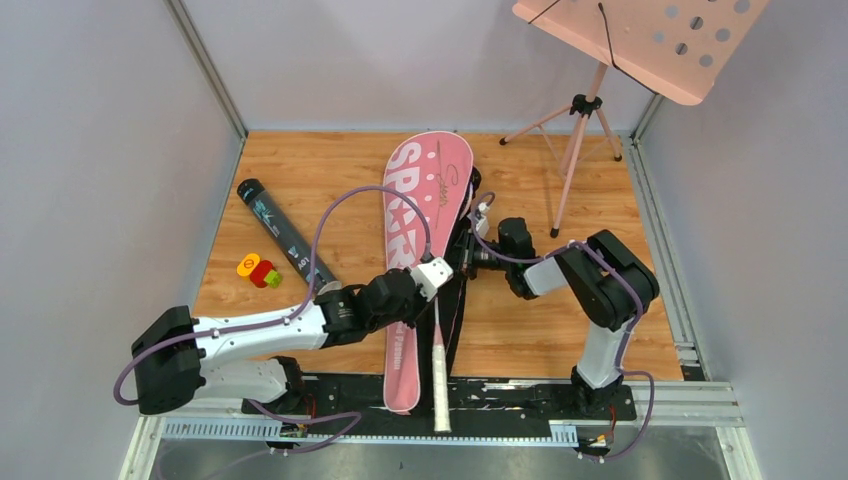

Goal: Pack up the badminton gear

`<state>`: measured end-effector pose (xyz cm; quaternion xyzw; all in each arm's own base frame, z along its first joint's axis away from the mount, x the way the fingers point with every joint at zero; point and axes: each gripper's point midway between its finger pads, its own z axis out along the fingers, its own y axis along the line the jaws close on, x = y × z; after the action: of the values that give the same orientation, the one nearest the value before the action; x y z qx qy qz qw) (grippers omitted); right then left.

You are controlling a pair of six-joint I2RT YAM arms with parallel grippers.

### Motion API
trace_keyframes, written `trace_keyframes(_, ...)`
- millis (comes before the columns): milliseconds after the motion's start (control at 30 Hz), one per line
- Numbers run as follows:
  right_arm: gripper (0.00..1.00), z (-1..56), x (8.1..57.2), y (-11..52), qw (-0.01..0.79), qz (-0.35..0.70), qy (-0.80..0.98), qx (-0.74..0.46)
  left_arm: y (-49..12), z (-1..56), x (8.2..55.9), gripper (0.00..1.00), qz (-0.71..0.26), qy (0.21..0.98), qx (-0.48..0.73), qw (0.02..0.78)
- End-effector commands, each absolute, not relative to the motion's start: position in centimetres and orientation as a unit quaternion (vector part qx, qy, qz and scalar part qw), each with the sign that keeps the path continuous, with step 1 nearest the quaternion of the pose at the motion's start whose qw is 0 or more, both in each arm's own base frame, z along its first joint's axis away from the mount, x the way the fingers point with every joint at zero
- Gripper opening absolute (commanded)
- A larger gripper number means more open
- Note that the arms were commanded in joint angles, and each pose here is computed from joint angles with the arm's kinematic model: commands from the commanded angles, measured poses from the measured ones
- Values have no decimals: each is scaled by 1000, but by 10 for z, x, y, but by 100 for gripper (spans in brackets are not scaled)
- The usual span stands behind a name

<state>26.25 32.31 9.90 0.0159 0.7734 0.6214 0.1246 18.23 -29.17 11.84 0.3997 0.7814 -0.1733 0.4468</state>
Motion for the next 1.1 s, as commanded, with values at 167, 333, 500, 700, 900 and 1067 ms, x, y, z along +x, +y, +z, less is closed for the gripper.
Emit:
trace_keyframes(167, 0, 148, 319, 331, 263, 661, 703, 7, -319, 151, 176, 0, -266, 758, 353, 480)
trace_keyframes(333, 0, 143, 347, 327, 300, 655, 691, 54, -324, 163, 169, 0, -317, 762, 307, 475)
trace_keyframes(500, 0, 133, 372, 321, 320, 647, 685, 99, -327, 171, 163, 0, -352, 764, 274, 467)
trace_keyframes(700, 0, 124, 382, 322, 324, 635, 693, 109, -328, 165, 165, 0, -361, 776, 242, 457)
trace_keyframes(900, 18, 104, 373, 327, 293, 597, 739, 114, -314, 143, 190, 8, -288, 815, 209, 458)
trace_keyframes(1067, 44, 84, 359, 313, 252, 542, 787, 154, -314, 136, 197, 21, -273, 824, 201, 454)
